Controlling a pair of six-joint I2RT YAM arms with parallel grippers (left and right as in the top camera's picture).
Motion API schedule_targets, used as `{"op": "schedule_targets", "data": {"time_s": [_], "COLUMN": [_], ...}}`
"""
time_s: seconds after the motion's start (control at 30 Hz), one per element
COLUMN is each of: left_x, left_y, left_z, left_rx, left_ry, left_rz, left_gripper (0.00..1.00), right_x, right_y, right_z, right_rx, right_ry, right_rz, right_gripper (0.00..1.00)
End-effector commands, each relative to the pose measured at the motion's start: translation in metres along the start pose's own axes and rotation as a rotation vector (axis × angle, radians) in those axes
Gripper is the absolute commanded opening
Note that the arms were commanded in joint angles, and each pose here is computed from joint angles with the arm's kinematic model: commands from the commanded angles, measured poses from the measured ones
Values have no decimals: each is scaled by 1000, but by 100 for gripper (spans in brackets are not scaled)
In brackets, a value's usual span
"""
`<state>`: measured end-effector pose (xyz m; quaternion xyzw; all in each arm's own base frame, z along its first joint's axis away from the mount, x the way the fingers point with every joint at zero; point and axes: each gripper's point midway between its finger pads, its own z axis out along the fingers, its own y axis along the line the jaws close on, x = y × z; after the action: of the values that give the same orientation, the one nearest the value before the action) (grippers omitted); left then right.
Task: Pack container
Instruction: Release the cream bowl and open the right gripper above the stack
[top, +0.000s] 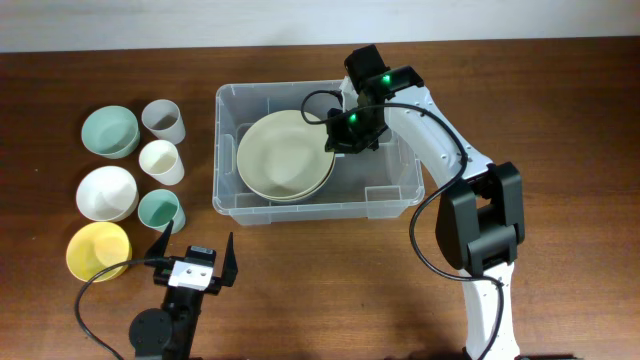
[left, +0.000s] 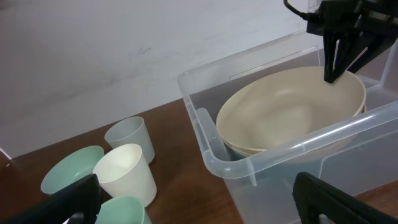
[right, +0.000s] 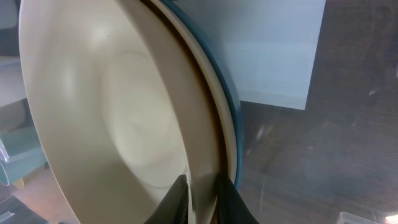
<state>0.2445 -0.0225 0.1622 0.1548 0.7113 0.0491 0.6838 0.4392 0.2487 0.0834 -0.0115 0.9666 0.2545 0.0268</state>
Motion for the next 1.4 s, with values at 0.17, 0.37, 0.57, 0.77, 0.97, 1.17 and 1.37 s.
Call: {"op": "schedule_targets", "data": {"time_s": [0.17, 0.37, 0.57, 0.77, 0.97, 1.17, 1.37], "left_x": [1, 1, 1, 1, 1, 1, 1], "left_y": [0, 0, 0, 0, 0, 0, 0], "left_z": [0, 0, 0, 0, 0, 0, 0], "left_rx": [2, 2, 2, 2, 2, 2, 2], "left_ry": [0, 0, 0, 0, 0, 0, 0], "left_rz": [4, 4, 4, 4, 5, 4, 4], "left_gripper": [100, 100, 100, 100, 100, 100, 100], "right_x": [4, 4, 4, 6, 5, -4, -23], "right_y": [-1, -6, -13, -4, -5, -15, 4], "right_z": [6, 6, 7, 7, 6, 2, -35], "right_rx": [18, 48, 81, 33, 33, 98, 115], "right_ry": [10, 8, 3, 19, 13, -29, -123], "right_rz": [-1, 4, 7, 6, 6, 0, -119], "right_gripper": [11, 11, 13, 13, 12, 22, 64]}}
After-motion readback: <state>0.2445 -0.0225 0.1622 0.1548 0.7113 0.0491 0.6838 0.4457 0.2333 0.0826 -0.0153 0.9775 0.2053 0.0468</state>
